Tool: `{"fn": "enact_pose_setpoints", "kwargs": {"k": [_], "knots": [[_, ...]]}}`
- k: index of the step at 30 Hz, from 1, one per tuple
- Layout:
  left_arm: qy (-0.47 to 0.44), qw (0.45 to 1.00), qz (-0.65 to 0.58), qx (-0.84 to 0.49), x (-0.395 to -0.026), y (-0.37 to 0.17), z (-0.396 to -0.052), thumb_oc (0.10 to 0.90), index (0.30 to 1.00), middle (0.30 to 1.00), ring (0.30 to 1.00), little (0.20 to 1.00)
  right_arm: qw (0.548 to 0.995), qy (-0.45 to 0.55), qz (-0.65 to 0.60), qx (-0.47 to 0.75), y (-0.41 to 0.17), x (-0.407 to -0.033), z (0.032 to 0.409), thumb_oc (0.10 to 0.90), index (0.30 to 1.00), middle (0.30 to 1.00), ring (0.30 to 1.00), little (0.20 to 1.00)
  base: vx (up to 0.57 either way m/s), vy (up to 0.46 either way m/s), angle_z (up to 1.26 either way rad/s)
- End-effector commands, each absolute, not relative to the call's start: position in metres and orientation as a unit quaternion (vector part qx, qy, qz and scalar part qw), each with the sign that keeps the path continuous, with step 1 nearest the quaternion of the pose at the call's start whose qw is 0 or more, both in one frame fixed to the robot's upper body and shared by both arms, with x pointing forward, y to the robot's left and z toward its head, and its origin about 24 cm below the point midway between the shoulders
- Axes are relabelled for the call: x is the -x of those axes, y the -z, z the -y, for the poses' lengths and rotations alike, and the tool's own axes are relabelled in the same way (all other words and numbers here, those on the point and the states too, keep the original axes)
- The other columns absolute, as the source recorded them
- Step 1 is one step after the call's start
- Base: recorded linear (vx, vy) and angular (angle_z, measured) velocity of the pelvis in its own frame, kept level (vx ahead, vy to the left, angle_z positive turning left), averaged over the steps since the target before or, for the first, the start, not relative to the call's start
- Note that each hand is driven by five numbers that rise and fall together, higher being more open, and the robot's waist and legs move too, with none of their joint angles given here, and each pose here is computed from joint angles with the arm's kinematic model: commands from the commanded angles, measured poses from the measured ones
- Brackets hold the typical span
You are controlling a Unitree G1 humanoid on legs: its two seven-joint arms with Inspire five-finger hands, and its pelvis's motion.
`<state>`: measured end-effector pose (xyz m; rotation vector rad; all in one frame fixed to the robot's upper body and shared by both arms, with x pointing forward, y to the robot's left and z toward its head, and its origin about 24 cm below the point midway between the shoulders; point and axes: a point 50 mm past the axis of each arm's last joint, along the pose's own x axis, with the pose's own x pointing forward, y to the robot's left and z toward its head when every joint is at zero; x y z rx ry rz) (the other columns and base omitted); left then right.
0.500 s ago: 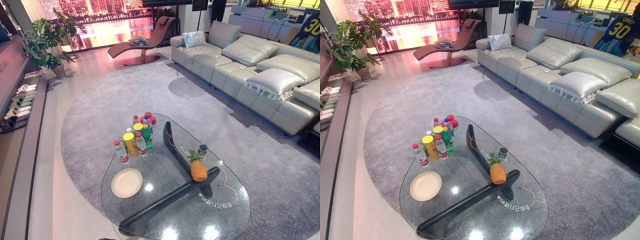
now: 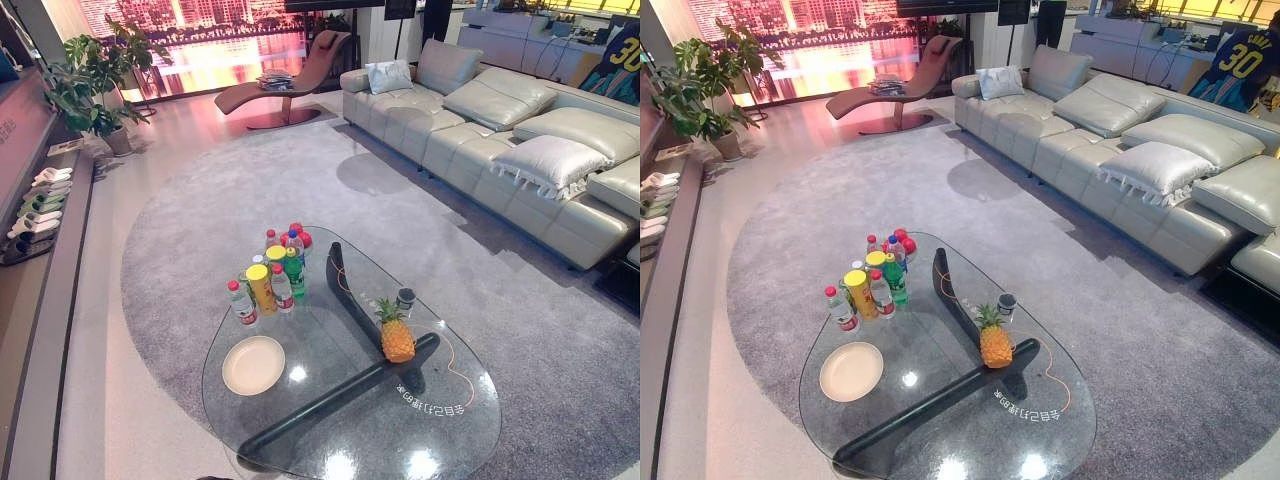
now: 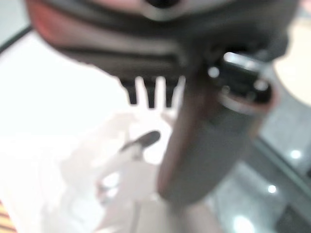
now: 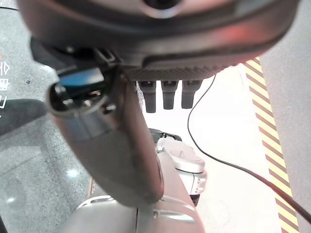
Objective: Pick up the fruit to the plate
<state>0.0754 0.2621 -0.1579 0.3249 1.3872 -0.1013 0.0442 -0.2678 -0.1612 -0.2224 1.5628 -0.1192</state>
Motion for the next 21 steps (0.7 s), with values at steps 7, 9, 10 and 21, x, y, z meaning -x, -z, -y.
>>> {"fn": "enact_pose_setpoints", "kwargs": {"k": [7,9,10,21], "knots": [[0.049,0.762,-0.632,-0.133,-0.090,0.158,-0.254,0.800,0.900,0.900,0.900,0.900,0.701,0.091,-0.701,0.097,0.155,-0.059,0.281,0.800,0.900,0.900,0.900,0.900,0.02,-0.004,0.00],[0.044,0.761,-0.634,-0.133,-0.089,0.158,-0.255,0.800,0.900,0.900,0.900,0.900,0.694,0.089,-0.707,0.107,0.154,-0.057,0.284,0.800,0.900,0.900,0.900,0.900,0.00,0.000,0.00],[0.039,0.760,-0.636,-0.130,-0.087,0.158,-0.256,0.800,0.900,0.900,0.900,0.900,0.690,0.089,-0.710,0.108,0.154,-0.054,0.284,0.800,0.900,0.900,0.900,0.900,0.06,0.015,-0.01],[0.007,0.828,-0.558,-0.057,-0.155,0.135,-0.263,0.800,0.900,0.900,0.900,0.900,0.741,0.130,-0.649,0.109,0.134,-0.112,0.304,0.800,0.900,0.900,0.900,0.900,-0.16,0.014,-0.02]]}}
